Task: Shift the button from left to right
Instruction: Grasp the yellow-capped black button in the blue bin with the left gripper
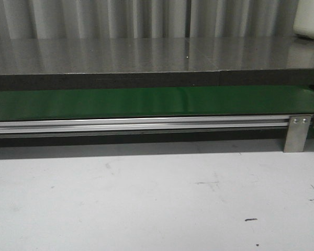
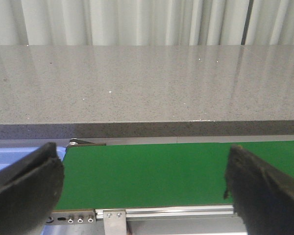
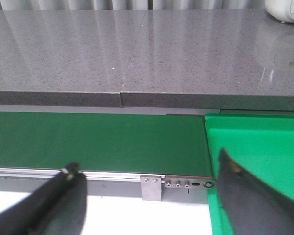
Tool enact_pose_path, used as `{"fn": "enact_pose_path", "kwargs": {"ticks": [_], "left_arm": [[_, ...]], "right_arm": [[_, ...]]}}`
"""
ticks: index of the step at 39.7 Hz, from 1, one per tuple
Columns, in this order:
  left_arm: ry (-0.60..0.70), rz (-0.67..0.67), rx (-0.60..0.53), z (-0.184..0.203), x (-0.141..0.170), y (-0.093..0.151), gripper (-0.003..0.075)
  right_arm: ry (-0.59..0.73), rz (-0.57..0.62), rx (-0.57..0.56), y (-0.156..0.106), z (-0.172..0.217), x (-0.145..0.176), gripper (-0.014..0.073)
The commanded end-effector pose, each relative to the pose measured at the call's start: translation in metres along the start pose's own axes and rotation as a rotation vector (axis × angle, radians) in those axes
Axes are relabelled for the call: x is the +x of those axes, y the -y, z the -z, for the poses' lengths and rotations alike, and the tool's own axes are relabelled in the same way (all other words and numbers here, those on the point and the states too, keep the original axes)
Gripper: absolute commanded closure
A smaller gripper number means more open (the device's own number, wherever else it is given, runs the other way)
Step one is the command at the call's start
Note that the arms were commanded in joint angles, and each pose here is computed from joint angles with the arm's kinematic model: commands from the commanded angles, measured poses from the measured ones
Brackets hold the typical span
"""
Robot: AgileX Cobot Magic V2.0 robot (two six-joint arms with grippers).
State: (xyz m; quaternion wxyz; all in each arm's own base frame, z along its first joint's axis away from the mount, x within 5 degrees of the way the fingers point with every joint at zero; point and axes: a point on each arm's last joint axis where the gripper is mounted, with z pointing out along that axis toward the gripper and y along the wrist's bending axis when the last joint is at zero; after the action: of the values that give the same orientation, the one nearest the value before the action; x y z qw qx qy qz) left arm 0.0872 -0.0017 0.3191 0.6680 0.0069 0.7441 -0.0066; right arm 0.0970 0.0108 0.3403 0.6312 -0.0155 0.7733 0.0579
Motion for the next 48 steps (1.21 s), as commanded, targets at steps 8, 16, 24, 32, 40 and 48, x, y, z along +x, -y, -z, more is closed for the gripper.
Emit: {"fn": "enact_pose_path", "kwargs": {"ticks": [8, 16, 24, 32, 40, 48], "left_arm": [[0.098, 0.002, -0.002, 0.002, -0.018, 0.000, 0.0127], [0.114, 0.028, 0.004, -0.002, -0.024, 0.000, 0.0136], [0.002, 0.029, 0.005, -0.038, -0.051, 0.000, 0.0136], [-0.254, 0.029, 0.000, -0.103, -0.066, -0.001, 0.0136], [-0.437, 0.024, -0.003, -0.163, -0.073, -0.003, 0.0137], [-0.604, 0.060, -0.102, -0.206, -0.079, -0.036, 0.0137]], "right_arm": [[0.096, 0.008, 0.003, 0.000, 0.002, -0.017, -0.0050], [0.096, 0.008, 0.003, 0.000, 0.002, -0.017, -0.0050], [0.096, 0.008, 0.003, 0.000, 0.002, -0.017, -0.0050], [0.096, 0.008, 0.003, 0.000, 0.002, -0.017, -0.0050], [0.096, 0.008, 0.003, 0.000, 0.002, -0.017, -0.0050], [0.096, 0.008, 0.003, 0.000, 0.002, -0.017, -0.0050]]}}
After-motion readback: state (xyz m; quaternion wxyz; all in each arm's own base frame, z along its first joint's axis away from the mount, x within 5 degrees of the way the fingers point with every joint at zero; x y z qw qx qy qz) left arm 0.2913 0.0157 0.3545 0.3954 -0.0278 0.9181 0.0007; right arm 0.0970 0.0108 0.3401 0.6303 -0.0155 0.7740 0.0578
